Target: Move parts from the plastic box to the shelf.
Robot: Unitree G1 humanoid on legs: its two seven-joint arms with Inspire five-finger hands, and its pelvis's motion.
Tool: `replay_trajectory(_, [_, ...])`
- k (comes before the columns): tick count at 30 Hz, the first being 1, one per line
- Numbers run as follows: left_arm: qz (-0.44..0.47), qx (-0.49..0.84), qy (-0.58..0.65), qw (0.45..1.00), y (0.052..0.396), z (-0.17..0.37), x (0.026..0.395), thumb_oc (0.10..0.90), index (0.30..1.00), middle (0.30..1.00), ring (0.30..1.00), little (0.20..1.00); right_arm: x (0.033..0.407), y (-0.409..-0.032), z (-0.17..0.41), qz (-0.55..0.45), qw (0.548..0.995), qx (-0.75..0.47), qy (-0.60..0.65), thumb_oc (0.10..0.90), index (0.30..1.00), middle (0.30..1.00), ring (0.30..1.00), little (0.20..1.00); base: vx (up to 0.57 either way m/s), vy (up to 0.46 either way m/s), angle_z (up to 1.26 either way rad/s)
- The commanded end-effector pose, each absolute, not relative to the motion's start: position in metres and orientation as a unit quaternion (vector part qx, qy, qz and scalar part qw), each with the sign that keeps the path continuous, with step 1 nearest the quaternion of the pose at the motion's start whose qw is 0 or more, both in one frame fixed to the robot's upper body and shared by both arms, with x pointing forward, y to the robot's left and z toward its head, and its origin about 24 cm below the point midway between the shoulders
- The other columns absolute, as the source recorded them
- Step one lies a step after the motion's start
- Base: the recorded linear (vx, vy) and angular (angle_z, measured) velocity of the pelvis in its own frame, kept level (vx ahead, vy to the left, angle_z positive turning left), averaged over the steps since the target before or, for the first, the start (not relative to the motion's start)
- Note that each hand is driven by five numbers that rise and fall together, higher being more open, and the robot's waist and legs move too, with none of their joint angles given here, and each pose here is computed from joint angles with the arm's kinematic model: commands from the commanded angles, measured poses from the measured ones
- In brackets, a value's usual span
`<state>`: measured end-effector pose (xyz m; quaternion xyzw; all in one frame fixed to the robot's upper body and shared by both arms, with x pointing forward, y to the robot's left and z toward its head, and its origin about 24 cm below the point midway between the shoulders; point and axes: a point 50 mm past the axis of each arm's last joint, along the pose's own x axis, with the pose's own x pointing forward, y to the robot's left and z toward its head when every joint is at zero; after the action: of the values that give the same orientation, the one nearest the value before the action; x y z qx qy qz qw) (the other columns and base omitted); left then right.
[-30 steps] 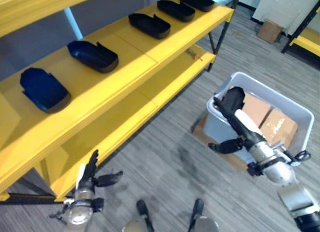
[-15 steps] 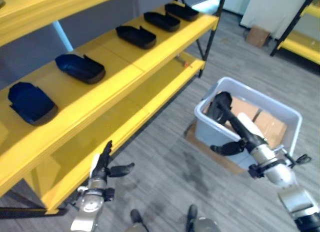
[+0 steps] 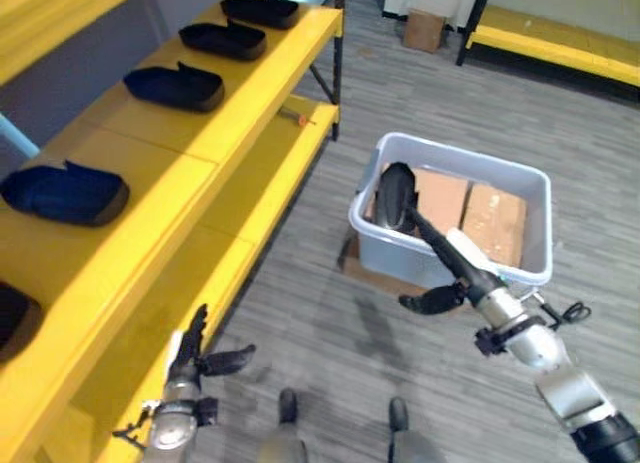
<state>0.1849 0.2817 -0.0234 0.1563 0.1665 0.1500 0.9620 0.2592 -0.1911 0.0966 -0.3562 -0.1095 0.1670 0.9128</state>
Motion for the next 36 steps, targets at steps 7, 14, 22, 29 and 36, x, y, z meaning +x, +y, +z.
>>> replay_trajectory(7, [0.136, 0.182, 0.060, 0.972, 0.277, 0.013, 0.205, 0.900, 1.000, 1.000, 1.000, 1.000, 0.271, -0.173, 0.163, 0.161, 0.879, -0.361, -0.266, 0.900, 1.000, 1.000, 1.000, 1.000, 0.06, 0.085, -0.11])
replay_trajectory(14, [0.133, 0.177, 0.056, 0.973, 0.275, 0.015, 0.209, 0.900, 1.000, 1.000, 1.000, 1.000, 0.276, -0.162, 0.168, 0.167, 0.874, -0.360, -0.279, 0.900, 1.000, 1.000, 1.000, 1.000, 0.03, 0.079, -0.03])
replay_trajectory(22, [0.143, 0.172, 0.065, 0.972, 0.277, 0.012, 0.208, 0.900, 1.000, 1.000, 1.000, 1.000, 0.282, -0.157, 0.164, 0.154, 0.878, -0.359, -0.277, 0.900, 1.000, 1.000, 1.000, 1.000, 0.06, 0.170, 0.03])
replay_trajectory(29, [0.160, 0.176, 0.058, 0.970, 0.283, 0.016, 0.211, 0.900, 1.000, 1.000, 1.000, 1.000, 0.293, -0.139, 0.168, 0.175, 0.863, -0.379, -0.285, 0.900, 1.000, 1.000, 1.000, 1.000, 0.12, 0.095, -0.54])
replay_trajectory(36, [0.156, 0.179, 0.032, 0.971, 0.276, 0.025, 0.228, 0.900, 1.000, 1.000, 1.000, 1.000, 0.292, -0.155, 0.178, 0.145, 0.850, -0.415, -0.290, 0.900, 1.000, 1.000, 1.000, 1.000, 0.26, -0.209, -0.18])
